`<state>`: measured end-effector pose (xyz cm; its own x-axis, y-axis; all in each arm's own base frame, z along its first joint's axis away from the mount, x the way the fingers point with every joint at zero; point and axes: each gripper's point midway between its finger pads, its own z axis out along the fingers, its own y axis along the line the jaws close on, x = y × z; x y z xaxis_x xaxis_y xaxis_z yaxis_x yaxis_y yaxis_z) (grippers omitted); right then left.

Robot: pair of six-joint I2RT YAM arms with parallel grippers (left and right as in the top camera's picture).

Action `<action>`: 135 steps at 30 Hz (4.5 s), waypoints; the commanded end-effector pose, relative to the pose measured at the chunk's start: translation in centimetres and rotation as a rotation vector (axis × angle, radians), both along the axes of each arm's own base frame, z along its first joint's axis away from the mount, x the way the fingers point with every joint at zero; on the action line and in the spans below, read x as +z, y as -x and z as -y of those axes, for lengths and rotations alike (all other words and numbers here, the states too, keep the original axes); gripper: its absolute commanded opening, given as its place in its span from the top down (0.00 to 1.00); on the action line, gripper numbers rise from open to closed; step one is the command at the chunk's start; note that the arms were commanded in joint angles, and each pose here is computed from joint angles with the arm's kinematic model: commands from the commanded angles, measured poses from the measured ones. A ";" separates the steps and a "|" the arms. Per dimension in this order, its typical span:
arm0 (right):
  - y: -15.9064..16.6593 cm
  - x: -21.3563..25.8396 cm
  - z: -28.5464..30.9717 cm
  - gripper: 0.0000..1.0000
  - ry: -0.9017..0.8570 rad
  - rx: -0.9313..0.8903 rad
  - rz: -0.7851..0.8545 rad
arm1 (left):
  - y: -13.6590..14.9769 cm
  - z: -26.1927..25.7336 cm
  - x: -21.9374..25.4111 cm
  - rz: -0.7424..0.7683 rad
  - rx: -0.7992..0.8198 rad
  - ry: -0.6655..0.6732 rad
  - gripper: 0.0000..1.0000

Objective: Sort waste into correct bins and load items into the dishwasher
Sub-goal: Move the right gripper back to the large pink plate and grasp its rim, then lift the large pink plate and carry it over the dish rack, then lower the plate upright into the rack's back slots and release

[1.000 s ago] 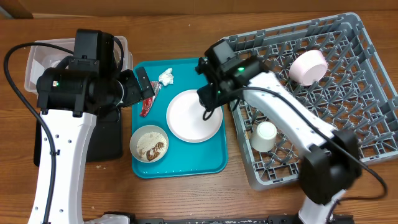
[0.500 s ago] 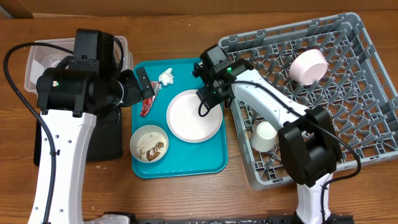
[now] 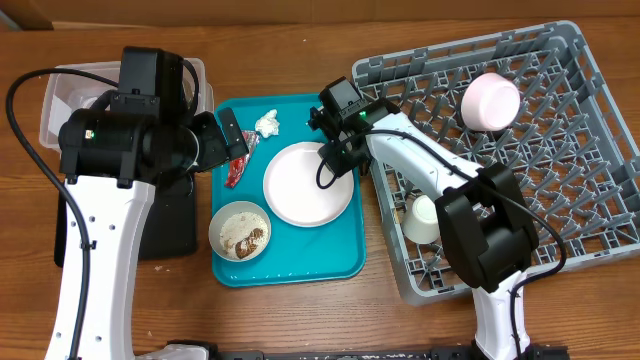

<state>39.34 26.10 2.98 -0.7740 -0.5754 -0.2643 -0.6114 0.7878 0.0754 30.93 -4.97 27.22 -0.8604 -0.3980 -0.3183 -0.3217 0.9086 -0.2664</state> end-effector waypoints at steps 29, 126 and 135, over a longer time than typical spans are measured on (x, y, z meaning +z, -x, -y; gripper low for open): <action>3.2 -2.5 -0.3 0.64 0.040 0.043 -0.124 | -0.2 -0.2 0.3 0.010 0.016 -0.004 0.00; -2.3 20.9 28.3 0.96 0.555 -1.132 0.628 | -0.2 -0.2 0.3 0.010 0.016 -0.005 0.00; -1.5 17.7 28.6 0.96 0.604 -1.112 0.588 | -0.2 -0.2 0.3 0.010 0.015 -0.005 0.00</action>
<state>41.33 -2.07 21.40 -0.7564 0.1127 -0.6444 0.5174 0.7058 -0.4839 30.93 -4.97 27.22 -0.8606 -0.3976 -0.3181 -0.3215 0.9088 -0.2661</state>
